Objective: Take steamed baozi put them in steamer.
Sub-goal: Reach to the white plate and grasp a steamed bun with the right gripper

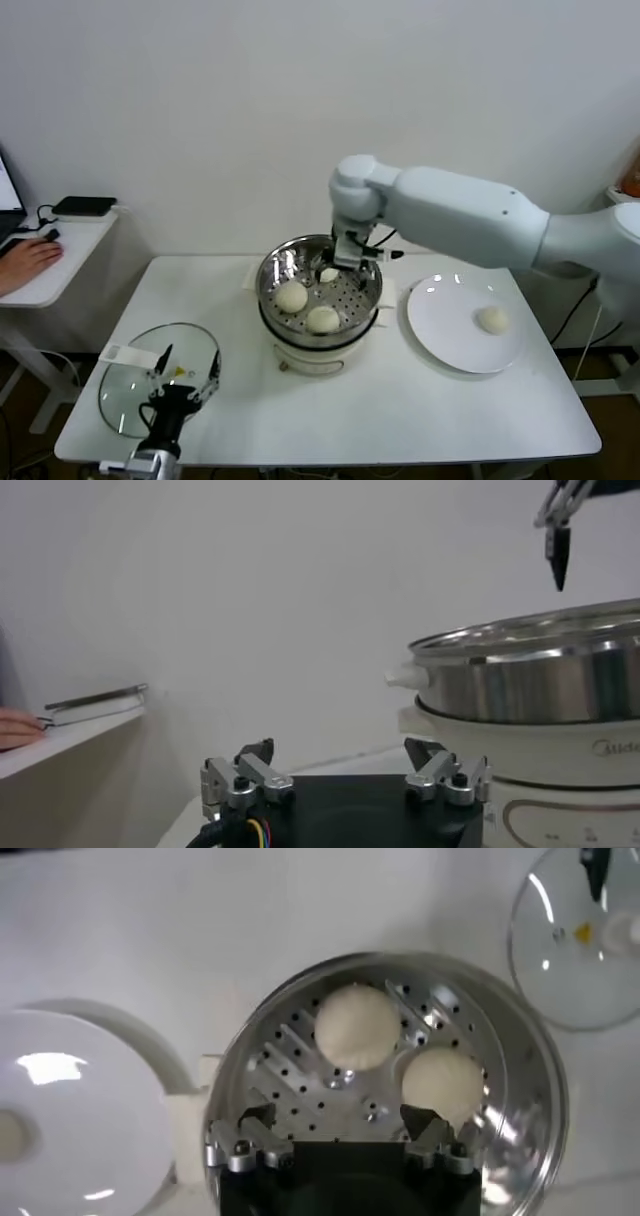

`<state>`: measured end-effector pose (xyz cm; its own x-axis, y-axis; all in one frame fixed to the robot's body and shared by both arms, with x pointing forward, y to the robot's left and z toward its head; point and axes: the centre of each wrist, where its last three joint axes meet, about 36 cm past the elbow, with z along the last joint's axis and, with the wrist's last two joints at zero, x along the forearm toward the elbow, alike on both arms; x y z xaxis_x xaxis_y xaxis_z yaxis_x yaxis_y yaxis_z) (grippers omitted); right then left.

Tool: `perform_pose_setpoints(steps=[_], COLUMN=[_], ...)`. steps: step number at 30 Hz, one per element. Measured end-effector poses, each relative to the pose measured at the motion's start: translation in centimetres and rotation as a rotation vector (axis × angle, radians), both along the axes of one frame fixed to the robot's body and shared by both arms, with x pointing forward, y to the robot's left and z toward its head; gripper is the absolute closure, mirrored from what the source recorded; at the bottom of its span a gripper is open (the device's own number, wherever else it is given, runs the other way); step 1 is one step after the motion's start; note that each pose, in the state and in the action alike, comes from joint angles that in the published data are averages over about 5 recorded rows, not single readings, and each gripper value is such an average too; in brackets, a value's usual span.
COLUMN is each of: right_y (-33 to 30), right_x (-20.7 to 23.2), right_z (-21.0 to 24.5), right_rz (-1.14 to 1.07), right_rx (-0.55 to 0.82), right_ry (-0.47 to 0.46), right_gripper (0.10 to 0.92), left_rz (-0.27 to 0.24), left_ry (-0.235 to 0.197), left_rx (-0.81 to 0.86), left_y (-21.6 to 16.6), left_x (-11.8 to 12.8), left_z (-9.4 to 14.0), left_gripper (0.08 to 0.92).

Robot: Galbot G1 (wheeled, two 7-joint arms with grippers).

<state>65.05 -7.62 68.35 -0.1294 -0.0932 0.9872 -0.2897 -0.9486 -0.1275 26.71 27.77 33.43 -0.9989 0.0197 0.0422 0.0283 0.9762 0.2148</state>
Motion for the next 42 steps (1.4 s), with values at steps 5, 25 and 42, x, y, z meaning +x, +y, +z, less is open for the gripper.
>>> perform_pose_setpoints(steps=[5,25,42], right_y=[-5.5,-31.3,-40.7], right_x=[1.9,4.0,3.4], right_z=[1.8,-3.2,-12.8], right_rz=[-0.237,-0.977,-1.136], right_rx=[0.071,0.271,0.133], right_ry=[0.067,0.162,0.076], right_gripper=[0.2,0.2,0.2], left_rz=[0.0,-0.014,-0.023], left_ry=[-0.012,-0.026,-0.031], left_rx=[-0.007,-0.04,-0.053], left_y=[0.0,0.3,1.4], left_x=[0.1,-0.2,-1.2], left_z=[0.4,1.3,2.0], left_gripper=[0.177,0.177,0.177])
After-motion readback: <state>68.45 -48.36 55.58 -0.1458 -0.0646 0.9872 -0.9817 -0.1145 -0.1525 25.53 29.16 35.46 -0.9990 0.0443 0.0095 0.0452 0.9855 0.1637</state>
